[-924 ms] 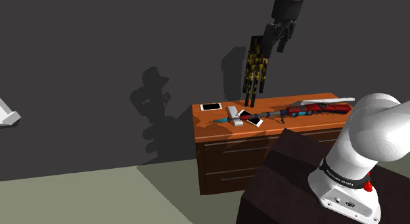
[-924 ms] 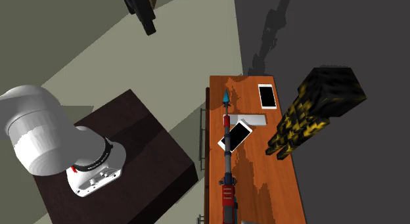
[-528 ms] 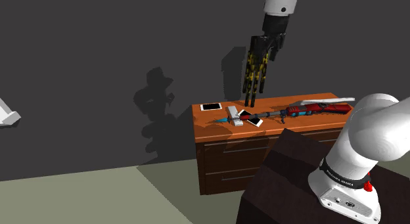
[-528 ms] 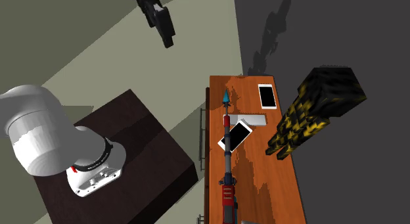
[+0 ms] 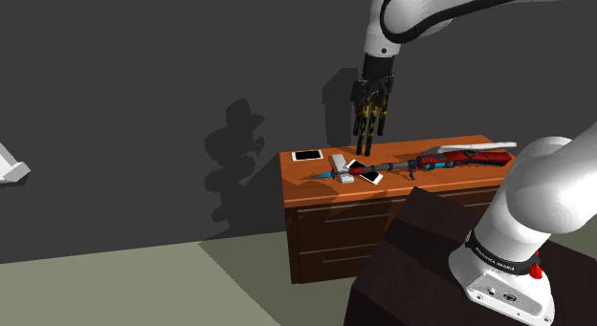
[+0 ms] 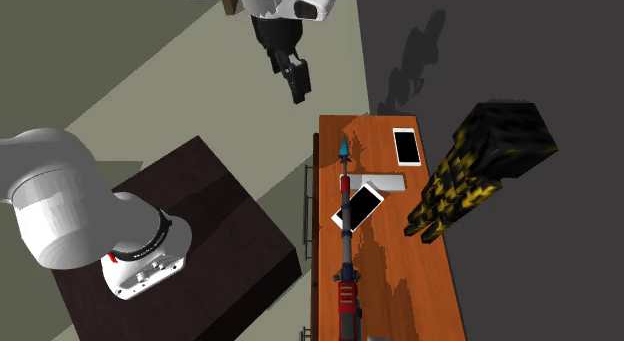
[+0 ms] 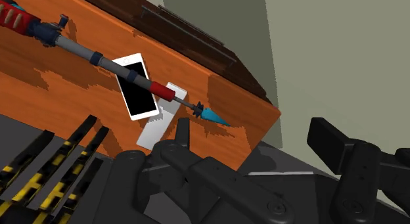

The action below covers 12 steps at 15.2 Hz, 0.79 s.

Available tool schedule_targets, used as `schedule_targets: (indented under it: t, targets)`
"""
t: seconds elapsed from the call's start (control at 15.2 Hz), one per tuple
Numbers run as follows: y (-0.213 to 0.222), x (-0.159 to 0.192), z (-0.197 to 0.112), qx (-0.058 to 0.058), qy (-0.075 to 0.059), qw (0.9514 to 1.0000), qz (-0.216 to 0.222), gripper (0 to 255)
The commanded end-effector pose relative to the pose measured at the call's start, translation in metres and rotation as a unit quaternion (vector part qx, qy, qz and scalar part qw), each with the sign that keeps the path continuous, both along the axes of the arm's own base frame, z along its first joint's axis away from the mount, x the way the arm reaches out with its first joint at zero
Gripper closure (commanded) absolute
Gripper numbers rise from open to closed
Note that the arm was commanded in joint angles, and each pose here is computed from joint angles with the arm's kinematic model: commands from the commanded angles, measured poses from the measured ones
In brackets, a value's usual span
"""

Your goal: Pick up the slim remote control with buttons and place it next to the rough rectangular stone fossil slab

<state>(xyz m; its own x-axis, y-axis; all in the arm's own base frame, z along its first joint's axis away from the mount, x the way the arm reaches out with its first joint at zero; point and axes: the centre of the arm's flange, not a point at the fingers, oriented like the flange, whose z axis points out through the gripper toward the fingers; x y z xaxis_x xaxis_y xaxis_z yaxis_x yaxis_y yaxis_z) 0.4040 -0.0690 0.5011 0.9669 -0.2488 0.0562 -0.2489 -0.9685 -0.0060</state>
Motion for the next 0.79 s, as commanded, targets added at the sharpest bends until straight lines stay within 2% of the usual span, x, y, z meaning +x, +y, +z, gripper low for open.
schedule_targets:
  t: [0.0, 0.73]
  targets:
    - [-0.009, 0.011, -0.021, 0.000, 0.000, 1.0000, -0.009, 0]
    - [-0.069, 0.081, -0.135, 0.004, 0.009, 0.9981, -0.060, 0]
